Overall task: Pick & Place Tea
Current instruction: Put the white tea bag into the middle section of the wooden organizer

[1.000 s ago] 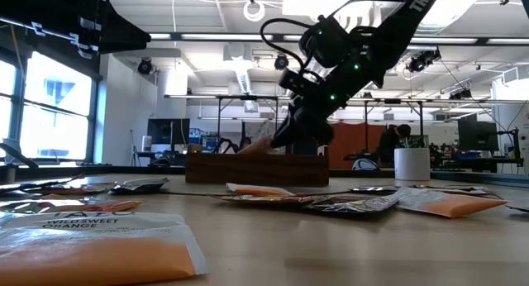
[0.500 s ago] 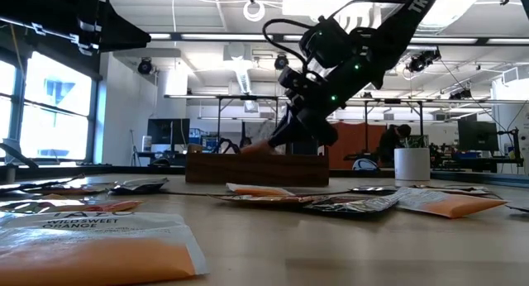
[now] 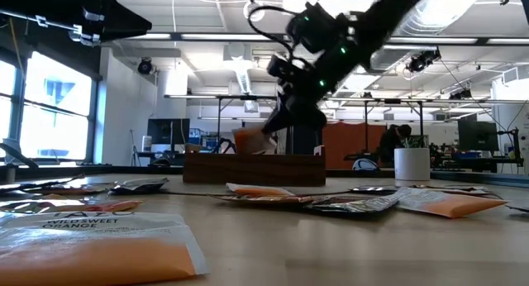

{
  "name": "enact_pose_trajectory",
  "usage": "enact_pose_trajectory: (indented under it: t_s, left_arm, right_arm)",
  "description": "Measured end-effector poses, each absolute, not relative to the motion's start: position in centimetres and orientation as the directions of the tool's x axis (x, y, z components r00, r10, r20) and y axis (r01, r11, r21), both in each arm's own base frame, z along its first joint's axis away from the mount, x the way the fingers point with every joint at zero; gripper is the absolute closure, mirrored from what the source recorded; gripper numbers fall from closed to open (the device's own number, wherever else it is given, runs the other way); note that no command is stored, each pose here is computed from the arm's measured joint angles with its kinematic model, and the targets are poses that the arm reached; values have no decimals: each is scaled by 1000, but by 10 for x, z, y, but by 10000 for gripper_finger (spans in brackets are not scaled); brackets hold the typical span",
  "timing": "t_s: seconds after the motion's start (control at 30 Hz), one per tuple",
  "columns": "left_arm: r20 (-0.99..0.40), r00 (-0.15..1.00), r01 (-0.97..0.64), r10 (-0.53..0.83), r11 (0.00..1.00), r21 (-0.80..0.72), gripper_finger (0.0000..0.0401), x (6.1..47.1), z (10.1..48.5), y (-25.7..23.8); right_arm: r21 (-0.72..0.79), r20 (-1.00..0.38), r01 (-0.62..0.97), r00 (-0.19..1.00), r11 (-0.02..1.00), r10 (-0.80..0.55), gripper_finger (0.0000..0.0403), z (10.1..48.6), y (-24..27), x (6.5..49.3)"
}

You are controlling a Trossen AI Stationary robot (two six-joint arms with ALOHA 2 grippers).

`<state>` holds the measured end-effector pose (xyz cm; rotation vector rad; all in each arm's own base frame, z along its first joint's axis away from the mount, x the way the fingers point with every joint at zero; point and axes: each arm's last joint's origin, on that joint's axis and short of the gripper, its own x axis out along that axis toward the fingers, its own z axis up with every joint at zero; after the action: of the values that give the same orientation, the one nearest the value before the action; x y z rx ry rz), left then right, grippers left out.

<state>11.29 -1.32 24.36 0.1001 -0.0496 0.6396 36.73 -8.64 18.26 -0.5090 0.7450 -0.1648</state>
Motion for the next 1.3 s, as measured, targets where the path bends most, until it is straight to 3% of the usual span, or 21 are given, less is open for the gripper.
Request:
enact_pose_trajectory:
  t_s: [0.13,0.4,0.67,0.8,0.9,1.0,1.3]
  left_arm:
    - [75,802,-597,592,798,82,222,113,243,-13]
    - [78,806,-592,587,800,96,222,113,244,-13]
    - [88,804,-594,587,796,115,222,113,245,-13]
    - [88,805,-594,587,793,135,222,113,245,-13]
    - [88,805,-594,587,793,137,222,113,245,-13]
    - [87,805,-593,587,793,139,222,113,245,-13]
    - [87,805,-593,587,793,138,222,113,245,-13]
  right_arm:
    - [-474,-725,-81,601,877,-336,402,218,-85,376]
    - [-399,-787,-73,539,914,-301,402,278,-87,384]
    - [-284,-919,-159,325,946,-222,403,224,-92,413]
    - [-260,-937,-209,292,943,-194,402,217,-101,426]
    - [-319,-930,-202,255,926,-264,398,222,-110,432]
    - [-346,-921,-179,251,921,-297,390,234,-119,435]
    - [-244,-935,-207,310,947,-173,335,232,-128,435]
